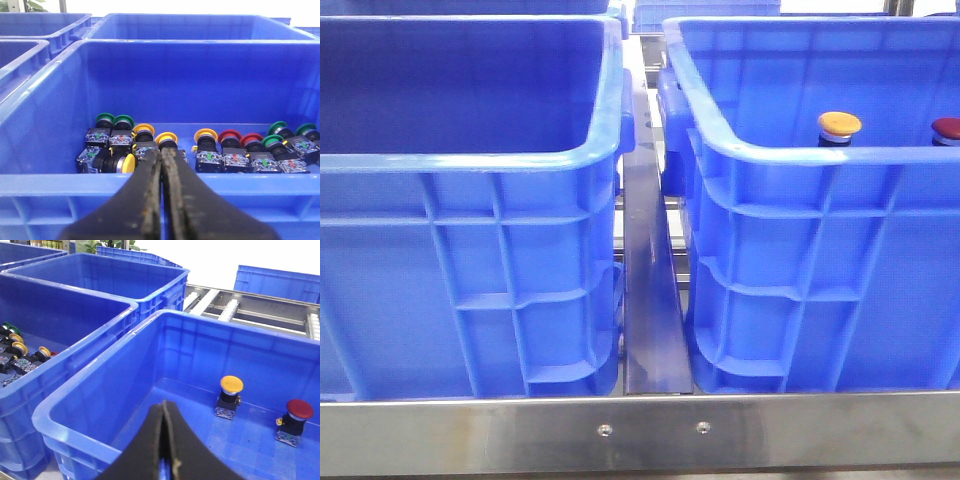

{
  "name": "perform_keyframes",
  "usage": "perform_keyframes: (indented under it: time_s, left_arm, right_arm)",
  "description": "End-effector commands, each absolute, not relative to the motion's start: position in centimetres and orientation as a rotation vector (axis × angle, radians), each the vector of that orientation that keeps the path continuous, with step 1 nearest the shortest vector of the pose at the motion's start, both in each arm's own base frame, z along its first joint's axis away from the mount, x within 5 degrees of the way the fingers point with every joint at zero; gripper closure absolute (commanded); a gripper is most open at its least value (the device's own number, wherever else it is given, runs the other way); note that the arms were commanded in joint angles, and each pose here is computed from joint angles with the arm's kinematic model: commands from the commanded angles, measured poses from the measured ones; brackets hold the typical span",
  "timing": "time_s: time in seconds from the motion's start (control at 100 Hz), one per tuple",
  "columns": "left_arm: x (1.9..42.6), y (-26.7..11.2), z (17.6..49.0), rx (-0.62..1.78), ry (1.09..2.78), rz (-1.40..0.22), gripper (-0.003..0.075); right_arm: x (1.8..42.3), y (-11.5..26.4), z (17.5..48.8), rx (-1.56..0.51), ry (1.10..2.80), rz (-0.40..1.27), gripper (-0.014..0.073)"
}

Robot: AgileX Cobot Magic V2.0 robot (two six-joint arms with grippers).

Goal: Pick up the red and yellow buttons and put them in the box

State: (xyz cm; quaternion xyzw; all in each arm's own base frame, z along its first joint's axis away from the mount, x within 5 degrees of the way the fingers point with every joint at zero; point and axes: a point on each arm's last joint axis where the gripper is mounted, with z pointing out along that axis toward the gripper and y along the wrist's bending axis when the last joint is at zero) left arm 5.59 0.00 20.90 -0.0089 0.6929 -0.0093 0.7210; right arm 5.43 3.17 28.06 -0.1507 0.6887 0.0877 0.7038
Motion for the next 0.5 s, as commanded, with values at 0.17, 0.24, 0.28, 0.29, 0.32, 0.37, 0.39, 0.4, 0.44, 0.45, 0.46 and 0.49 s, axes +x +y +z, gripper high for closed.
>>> perform_keyframes:
  time_s: [0.17, 0.24, 0.28, 0.29, 0.32, 0.37, 0.39, 0.4, 0.44, 0.45, 0.46, 0.49]
  left_arm:
    - [5.4, -0.03, 20.95, -0.022, 1.456, -0.034, 0.0741]
    - [5.39, -0.04, 21.0, -0.021, 1.454, -0.036, 0.0741]
    - [5.39, -0.04, 21.0, -0.021, 1.454, -0.036, 0.0741]
    - [5.39, -0.04, 21.0, -0.021, 1.454, -0.036, 0.0741]
    - [5.39, -0.04, 21.0, -0.021, 1.454, -0.036, 0.0741]
    - [5.39, -0.04, 21.0, -0.021, 1.454, -0.036, 0.0741]
    - [5.39, -0.04, 21.0, -0.021, 1.454, -0.036, 0.0741]
    - [5.39, -0.04, 21.0, -0.021, 1.454, -0.036, 0.0741]
    - [5.39, -0.04, 21.0, -0.021, 1.454, -0.036, 0.0741]
    - [5.39, -0.04, 21.0, -0.021, 1.454, -0.036, 0.0741]
    - [5.39, -0.04, 21.0, -0.021, 1.454, -0.036, 0.0741]
    - [5.39, -0.04, 21.0, -0.021, 1.454, -0.036, 0.0741]
  right_arm:
    - [5.49, 3.0, 29.01, -0.302, 1.504, 0.195, 0.0689]
    - [5.49, 3.0, 29.01, -0.302, 1.504, 0.195, 0.0689]
    - [5.49, 3.0, 29.01, -0.302, 1.504, 0.195, 0.0689]
    - [5.49, 3.0, 29.01, -0.302, 1.504, 0.195, 0.0689]
    - [5.49, 3.0, 29.01, -0.302, 1.504, 0.195, 0.0689]
    - [5.49, 3.0, 29.01, -0.302, 1.504, 0.195, 0.0689]
    - [5.49, 3.0, 29.01, -0.302, 1.504, 0.195, 0.0689]
    - [5.49, 3.0, 29.01, -0.302, 1.504, 0.195, 0.0689]
    - [5.49, 3.0, 29.01, -0.302, 1.504, 0.195, 0.0689]
    - [5.49, 3.0, 29.01, -0.302, 1.504, 0.195, 0.0689]
    - [5.49, 3.0, 29.01, -0.302, 1.504, 0.195, 0.0689]
    - [5.49, 3.0, 29.01, -0.302, 1.504, 0.195, 0.0689]
